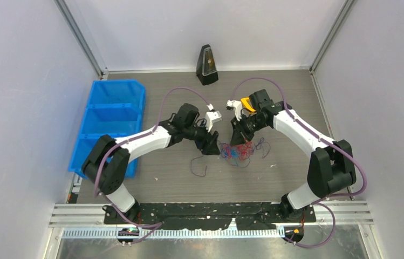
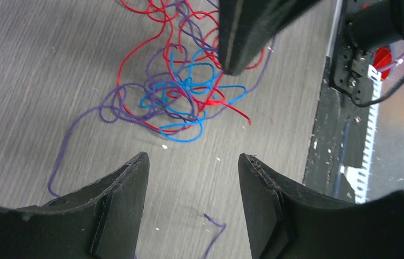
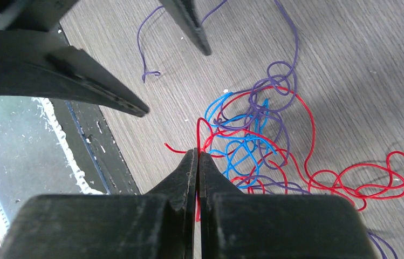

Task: Untangle the cables

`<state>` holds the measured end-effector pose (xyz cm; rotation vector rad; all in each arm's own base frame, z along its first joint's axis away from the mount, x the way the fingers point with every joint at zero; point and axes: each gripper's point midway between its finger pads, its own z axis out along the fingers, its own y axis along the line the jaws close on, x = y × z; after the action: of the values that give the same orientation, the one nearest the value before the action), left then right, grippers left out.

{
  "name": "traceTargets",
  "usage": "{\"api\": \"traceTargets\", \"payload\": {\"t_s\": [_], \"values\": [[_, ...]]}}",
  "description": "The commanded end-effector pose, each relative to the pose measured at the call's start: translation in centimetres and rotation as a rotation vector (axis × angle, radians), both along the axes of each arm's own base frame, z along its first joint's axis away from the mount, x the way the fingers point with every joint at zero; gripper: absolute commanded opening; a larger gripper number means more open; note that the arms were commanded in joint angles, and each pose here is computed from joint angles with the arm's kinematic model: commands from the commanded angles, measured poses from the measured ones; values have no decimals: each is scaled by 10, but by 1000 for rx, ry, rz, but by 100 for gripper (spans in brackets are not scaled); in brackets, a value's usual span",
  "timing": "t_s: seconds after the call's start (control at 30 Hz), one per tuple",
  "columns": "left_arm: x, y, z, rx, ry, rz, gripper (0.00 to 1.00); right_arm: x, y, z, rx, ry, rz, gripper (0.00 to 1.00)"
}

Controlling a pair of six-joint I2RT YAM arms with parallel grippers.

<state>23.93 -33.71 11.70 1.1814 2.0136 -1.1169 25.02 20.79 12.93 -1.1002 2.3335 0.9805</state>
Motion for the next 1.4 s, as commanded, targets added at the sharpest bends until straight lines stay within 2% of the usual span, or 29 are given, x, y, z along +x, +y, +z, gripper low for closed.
{"api": "traceTargets", "payload": {"t_s": [0.0,0.1,0.27,0.37,0.53,0.8,0.87,1.0,1.07,1.1,1.2,1.37], "values": [[30,-23,9,-48,-50,45,62,4,1,11,11,-39,-8,5],[36,-30,0,-36,47,105,61,3,-5,8,-20,-46,-17,5],[38,-42,-1,-95,141,167,62,-2,-28,6,-83,-84,-42,5],[37,-54,-4,-105,184,171,66,-2,-41,-1,-112,-77,-73,5],[33,-72,-15,-105,216,160,70,0,-40,9,-74,-74,-92,6],[54,-78,-45,-3,242,271,65,4,-39,21,-63,-91,-105,5],[57,-79,-48,9,248,281,59,4,-45,13,-100,-92,-110,5],[56,-70,-41,40,234,278,18,10,-67,-14,-236,-117,-131,6],[55,-58,-24,22,210,276,3,16,-84,-32,-329,-143,-141,5],[54,-51,-12,6,188,277,0,15,-91,-44,-364,-142,-131,5],[50,-27,41,-70,109,265,0,15,-115,-72,-490,-131,-135,5],[37,16,120,-146,-23,248,0,15,-134,-104,-608,-94,-108,6]]}}
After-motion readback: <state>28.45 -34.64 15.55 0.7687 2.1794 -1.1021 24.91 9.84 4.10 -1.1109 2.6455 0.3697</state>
